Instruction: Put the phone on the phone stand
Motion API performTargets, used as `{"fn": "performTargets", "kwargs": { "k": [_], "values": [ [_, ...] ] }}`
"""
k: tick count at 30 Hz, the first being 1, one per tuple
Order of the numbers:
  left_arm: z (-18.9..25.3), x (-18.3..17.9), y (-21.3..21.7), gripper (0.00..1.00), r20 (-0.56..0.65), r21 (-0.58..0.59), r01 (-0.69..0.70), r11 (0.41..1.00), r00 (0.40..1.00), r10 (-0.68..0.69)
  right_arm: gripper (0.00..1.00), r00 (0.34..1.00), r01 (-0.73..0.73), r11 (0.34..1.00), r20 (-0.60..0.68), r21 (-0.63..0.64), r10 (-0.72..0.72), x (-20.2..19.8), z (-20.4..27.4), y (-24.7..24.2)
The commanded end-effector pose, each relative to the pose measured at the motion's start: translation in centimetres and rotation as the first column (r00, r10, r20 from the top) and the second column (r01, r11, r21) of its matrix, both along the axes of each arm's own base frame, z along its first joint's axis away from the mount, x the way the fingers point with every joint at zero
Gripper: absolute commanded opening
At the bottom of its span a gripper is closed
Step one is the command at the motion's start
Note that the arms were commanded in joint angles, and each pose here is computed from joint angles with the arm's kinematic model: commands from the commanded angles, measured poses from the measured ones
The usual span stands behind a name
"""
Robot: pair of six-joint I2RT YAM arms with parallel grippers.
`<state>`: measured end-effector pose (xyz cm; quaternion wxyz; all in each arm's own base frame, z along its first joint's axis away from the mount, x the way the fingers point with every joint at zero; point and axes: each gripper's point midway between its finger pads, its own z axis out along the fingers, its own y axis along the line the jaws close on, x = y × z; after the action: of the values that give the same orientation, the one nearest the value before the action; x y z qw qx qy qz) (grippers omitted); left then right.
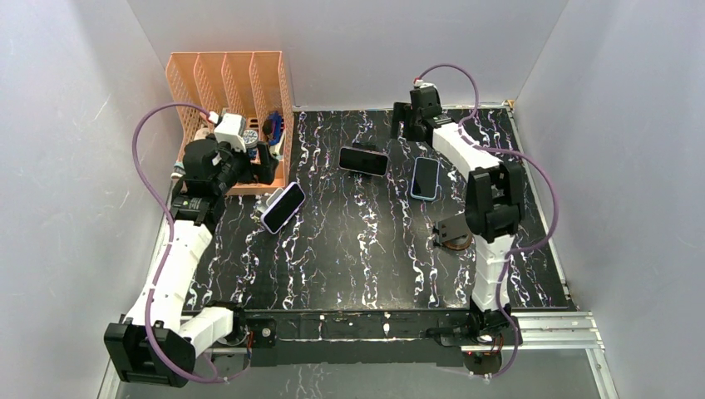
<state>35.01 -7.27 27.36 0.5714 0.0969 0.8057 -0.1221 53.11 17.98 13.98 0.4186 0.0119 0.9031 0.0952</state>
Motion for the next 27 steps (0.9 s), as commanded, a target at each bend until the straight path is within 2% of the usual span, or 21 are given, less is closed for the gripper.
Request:
{"fn": "performTargets", "kwargs": {
  "k": [1,4,14,27],
  "values": [
    [0.0,-0.3,-1.8,0.99,0.050,-0.058,0.052,0.997,0.998,-0.049,0.99,0.984,0.076,0.983,-0.145,-0.165,-0.100,-0.9,-3.7,-3.6],
    [-1.4,-0.4,-2.2,0.98,0.022,0.012,0.055,0.998,0.998,-0.055,0.99,0.974,0.098,0.976,-0.182,-0.195,-0.135,-1.3,-4.9,-4.7],
    [-1.8,-1.4,-3.7,0.98,0.008,0.057,0.120,0.991,0.993,-0.121,0.99,0.957,0.112,0.958,-0.231,-0.264,-0.176,-2.3,-7.3,-7.1],
    [-2.5,-1.4,-4.2,0.98,-0.011,0.056,0.147,0.988,0.989,-0.146,0.99,0.936,0.092,0.977,-0.318,-0.194,-0.152,-2.9,-11.2,-7.3]
  ]
}}
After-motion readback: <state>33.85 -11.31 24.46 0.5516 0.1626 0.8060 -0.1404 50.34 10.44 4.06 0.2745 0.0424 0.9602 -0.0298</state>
